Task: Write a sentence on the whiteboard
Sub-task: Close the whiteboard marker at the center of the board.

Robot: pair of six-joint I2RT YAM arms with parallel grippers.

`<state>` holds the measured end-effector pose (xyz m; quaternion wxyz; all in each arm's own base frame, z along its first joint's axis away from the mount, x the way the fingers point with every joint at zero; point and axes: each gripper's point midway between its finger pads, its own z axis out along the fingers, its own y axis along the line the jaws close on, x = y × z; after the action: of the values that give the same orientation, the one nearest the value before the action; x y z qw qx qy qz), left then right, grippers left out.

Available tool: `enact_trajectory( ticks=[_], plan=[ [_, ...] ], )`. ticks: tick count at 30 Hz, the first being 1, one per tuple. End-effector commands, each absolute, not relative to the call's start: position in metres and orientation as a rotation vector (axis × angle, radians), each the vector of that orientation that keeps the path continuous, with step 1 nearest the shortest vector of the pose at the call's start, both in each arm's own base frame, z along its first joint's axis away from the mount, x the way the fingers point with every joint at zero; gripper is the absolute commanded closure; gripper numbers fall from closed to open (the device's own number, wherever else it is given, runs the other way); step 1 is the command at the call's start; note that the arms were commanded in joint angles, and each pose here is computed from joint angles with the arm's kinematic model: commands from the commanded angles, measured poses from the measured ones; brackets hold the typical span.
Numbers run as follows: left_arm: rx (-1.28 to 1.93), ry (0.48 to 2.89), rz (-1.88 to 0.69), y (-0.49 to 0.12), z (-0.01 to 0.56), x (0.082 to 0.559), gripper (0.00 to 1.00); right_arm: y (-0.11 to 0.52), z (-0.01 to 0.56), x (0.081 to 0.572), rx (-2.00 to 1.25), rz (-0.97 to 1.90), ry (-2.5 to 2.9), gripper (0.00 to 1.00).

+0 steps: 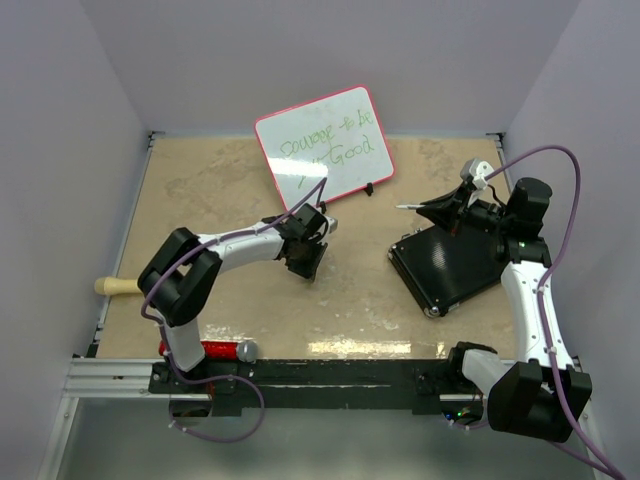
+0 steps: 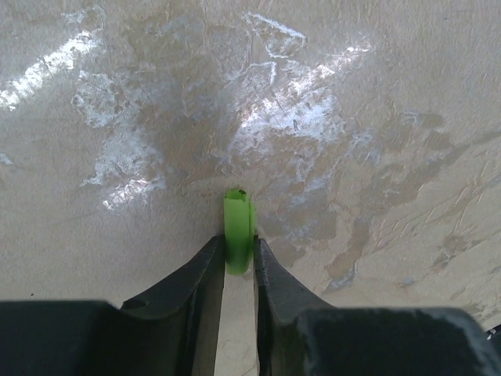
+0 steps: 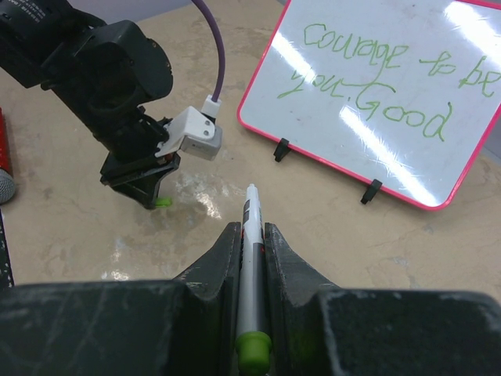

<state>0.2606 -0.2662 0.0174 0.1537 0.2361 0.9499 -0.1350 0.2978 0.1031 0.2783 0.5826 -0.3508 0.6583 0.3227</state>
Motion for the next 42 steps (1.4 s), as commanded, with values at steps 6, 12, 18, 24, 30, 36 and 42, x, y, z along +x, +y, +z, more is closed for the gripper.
enact_trajectory(
  ticks=[6,12,18,24,30,36,42],
  plan=[
    [0.744,2.795,-0.263,-0.251,-0.006,0.248,0.96,0.103,0.281,0.298,-0.833,0.743,1.521,1.0],
    [0.815,2.637,-0.321,-0.264,0.009,0.262,1.0,0.105,0.278,0.297,-0.828,0.782,1.52,1.0],
    [0.902,2.357,-0.372,-0.274,0.048,0.281,1.0,0.11,0.269,0.296,-0.807,0.875,1.535,1.0],
    [1.0,2.166,-0.4,-0.282,0.065,0.289,1.0,0.132,0.246,0.299,-0.799,1.025,1.577,1.0],
    [1.026,2.104,-0.452,-0.292,0.065,0.289,1.0,0.17,0.198,0.305,-0.812,1.2,1.695,1.0],
    [1.054,2.0,-0.521,-0.3,0.066,0.285,1.0,0.193,0.158,0.312,-0.816,1.299,1.81,1.0],
    [1.116,1.955,-0.573,-0.305,0.057,0.274,1.0,0.21,0.129,0.317,-0.83,1.361,1.895,1.0]
  ],
)
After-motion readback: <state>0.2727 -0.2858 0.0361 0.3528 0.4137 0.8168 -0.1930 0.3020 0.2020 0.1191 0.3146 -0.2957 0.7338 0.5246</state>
